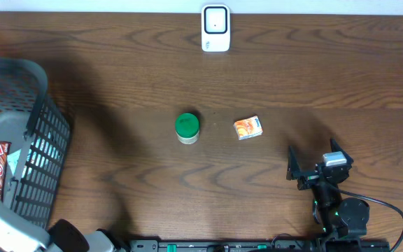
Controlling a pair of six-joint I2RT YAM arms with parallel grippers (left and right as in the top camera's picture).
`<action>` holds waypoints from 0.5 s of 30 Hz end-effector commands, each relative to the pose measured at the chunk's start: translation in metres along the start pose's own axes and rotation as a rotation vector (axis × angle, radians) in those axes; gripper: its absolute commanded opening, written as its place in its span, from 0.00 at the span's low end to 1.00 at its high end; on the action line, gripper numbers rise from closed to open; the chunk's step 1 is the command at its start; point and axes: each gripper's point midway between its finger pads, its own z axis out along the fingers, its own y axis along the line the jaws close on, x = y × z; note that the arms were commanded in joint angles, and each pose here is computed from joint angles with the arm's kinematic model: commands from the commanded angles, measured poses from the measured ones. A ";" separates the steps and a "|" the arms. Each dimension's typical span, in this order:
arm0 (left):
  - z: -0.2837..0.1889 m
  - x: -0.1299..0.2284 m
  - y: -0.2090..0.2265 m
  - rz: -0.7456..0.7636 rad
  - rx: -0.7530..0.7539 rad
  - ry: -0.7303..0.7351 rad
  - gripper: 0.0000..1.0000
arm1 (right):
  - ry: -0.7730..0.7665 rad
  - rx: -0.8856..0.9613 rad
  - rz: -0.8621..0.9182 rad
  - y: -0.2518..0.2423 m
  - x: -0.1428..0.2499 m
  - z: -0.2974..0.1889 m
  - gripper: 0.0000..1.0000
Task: Scan the item barcode
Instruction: 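Reach the left gripper into the basket and grasp the mint-green wipes pack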
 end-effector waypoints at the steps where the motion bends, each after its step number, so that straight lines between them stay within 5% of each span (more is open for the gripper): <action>1: 0.051 0.014 0.019 -0.210 -0.145 0.074 0.99 | 0.005 -0.006 -0.009 0.002 0.002 0.000 0.99; 10: 0.150 0.074 0.046 -0.564 -0.301 0.148 0.98 | 0.005 -0.006 -0.009 0.002 0.002 0.000 0.99; 15: 0.193 0.092 0.051 -0.603 -0.287 0.130 0.98 | 0.005 -0.006 -0.009 0.002 0.002 0.000 0.99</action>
